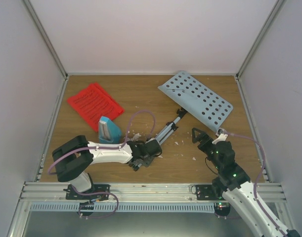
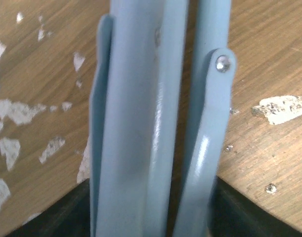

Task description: Pack up the instrument practice props

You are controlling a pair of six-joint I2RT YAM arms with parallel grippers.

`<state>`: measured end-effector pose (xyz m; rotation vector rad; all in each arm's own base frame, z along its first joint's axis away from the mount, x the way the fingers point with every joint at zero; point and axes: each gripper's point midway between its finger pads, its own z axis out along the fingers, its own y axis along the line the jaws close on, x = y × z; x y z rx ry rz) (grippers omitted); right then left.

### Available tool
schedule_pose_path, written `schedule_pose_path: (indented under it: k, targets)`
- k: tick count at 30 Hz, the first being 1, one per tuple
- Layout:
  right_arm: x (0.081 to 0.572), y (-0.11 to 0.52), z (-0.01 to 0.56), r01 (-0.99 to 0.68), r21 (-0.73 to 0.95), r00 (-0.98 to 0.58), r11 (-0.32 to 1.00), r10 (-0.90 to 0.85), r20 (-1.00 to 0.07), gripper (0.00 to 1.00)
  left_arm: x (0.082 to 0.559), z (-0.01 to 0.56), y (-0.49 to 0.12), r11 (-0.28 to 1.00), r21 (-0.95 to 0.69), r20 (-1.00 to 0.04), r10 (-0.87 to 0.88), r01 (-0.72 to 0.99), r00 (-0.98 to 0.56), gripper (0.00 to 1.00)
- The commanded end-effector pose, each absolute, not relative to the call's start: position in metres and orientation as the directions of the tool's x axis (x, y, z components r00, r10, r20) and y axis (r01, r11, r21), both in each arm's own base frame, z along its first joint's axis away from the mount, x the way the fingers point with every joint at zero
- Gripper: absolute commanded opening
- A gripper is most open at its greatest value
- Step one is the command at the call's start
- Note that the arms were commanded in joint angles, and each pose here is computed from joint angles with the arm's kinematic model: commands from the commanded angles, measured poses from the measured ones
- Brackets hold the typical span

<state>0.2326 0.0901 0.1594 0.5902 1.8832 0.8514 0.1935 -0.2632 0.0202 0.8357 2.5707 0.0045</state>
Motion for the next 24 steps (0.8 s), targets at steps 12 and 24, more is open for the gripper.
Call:
schedule_pose_path:
  k: [12, 24]
  targets:
    - [0.289, 0.082, 0.244, -0.093, 0.315, -0.424, 0.945, 0.249, -0.871, 1.00, 0.227, 0.140, -0.362, 0.607, -0.128, -0.643, 0.551, 0.785, -0.531, 0.99]
    - [0.320, -0.097, 0.226, 0.228, 0.406, -0.283, 0.885, 0.459, -0.842, 1.00, 0.399, 0.284, -0.167, 0.840, -0.285, -0.842, 0.010, 0.461, -0.539, 0.99]
